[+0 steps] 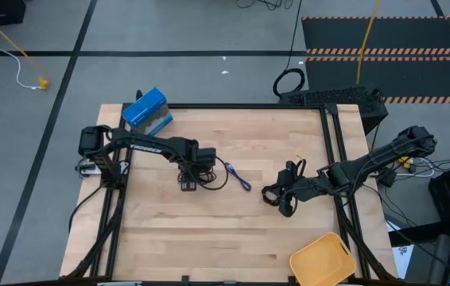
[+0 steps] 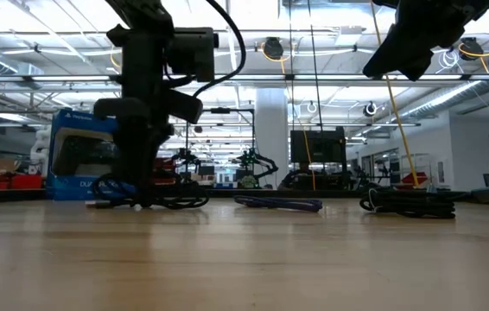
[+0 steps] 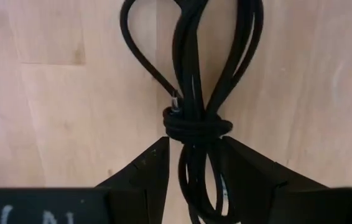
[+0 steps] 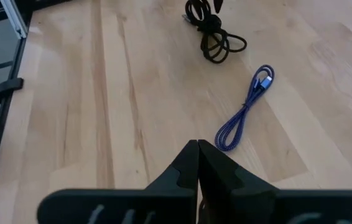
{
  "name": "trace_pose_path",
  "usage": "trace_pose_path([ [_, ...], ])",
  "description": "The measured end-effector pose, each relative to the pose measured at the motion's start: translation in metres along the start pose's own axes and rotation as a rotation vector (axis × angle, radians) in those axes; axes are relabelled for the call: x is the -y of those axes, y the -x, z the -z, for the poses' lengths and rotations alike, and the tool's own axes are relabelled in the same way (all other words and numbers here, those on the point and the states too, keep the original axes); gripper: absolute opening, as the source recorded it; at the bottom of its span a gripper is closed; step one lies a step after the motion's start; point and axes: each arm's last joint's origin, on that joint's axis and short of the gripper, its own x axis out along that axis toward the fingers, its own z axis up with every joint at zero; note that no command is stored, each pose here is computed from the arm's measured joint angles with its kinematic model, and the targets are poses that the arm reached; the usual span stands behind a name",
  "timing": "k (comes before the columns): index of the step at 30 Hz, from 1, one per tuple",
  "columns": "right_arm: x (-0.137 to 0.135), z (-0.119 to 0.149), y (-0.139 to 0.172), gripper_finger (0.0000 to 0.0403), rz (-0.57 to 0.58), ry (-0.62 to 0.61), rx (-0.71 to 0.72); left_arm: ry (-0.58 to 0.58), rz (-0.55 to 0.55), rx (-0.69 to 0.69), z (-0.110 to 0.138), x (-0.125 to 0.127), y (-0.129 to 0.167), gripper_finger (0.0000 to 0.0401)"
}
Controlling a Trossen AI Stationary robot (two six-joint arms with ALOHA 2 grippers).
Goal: Pick and place USB-C Cables
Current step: Put the left black charger cable into the yellow bin
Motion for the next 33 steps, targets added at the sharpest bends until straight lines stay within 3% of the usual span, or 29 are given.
trace_pose_path([
  [10,-0.001,-0.001,0.0,0.0,-0.006,-0.003,0.009,0.128,0.059,-0.002,0.003,-0.01,0.002,0.0151],
  [23,-0.009,-0.005,0.002,0.0,-0.068,0.022,0.067,0.138,0.074,-0.019,0.015,-0.008,-0.019,0.0224],
  [28,-0.01,-0.006,0.002,0.0,-0.075,0.026,0.084,0.145,0.077,-0.01,0.02,-0.007,-0.028,0.0208],
  [33,-0.01,-0.007,0.002,0.0,-0.074,0.026,0.086,0.146,0.077,-0.017,0.022,-0.007,-0.031,0.0157],
])
